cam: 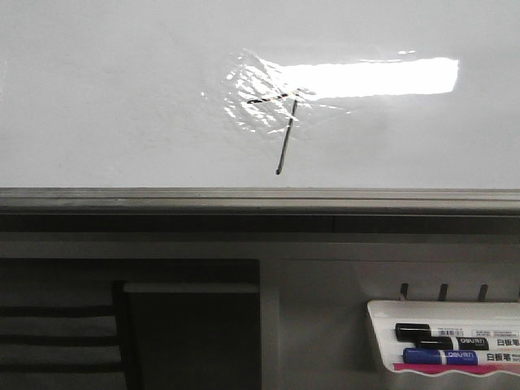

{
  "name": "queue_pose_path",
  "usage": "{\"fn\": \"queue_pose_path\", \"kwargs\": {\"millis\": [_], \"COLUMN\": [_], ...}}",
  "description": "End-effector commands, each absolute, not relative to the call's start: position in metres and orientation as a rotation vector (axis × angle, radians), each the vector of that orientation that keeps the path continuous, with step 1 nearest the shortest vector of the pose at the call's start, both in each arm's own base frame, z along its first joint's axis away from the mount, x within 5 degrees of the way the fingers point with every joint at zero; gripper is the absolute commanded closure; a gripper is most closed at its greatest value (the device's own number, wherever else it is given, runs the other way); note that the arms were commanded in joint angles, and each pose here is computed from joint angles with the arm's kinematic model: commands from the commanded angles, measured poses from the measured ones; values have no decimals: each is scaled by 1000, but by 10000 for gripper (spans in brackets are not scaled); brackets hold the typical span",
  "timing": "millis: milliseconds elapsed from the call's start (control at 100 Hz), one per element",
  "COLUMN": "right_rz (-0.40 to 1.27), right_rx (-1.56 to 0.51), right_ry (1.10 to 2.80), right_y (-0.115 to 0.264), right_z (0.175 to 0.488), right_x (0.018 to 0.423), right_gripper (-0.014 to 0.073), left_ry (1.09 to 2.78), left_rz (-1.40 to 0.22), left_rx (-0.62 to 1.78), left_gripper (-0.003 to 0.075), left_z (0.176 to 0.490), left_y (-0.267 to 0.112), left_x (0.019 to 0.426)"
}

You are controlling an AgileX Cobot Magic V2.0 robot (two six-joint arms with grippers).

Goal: Write number 7 on whiteboard

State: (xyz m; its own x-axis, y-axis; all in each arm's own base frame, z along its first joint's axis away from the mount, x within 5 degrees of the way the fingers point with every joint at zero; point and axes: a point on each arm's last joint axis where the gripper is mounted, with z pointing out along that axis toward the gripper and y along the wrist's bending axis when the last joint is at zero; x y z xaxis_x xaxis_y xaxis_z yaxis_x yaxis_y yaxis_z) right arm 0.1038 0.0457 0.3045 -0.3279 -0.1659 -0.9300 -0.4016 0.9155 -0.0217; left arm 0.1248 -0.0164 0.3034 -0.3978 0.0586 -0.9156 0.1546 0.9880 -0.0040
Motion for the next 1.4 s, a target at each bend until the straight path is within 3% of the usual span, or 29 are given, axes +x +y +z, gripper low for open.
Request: {"fn": "queue_pose_path", "kwargs": {"millis": [0,160,300,450,1050,1390], "right_rz": [277,286,286,284,284,284], "right_rx": [-390,-393,-395,-396,-396,-396], "right_ry": [1718,1697,1702,1712,1712,1712], "right_y": [46,47,47,47,47,47], "right_z": [312,297,294,293,293,293], "right_x": [104,104,104,104,104,104], "right_gripper": [402,503,664,666,666,666], "left_ry": [1823,1793,1807,1809,1770,1579], "left_rz": [-109,-103,-103,-105,-119,-119], "left_rx": [111,103,103,102,115,106], "left_gripper": [386,430,575,741,741,741], "left_z": [310,299,296,296,295,250], "left_y": [-15,-13,-13,-13,-14,-9], "left_x": [117,111,112,112,101,50]}}
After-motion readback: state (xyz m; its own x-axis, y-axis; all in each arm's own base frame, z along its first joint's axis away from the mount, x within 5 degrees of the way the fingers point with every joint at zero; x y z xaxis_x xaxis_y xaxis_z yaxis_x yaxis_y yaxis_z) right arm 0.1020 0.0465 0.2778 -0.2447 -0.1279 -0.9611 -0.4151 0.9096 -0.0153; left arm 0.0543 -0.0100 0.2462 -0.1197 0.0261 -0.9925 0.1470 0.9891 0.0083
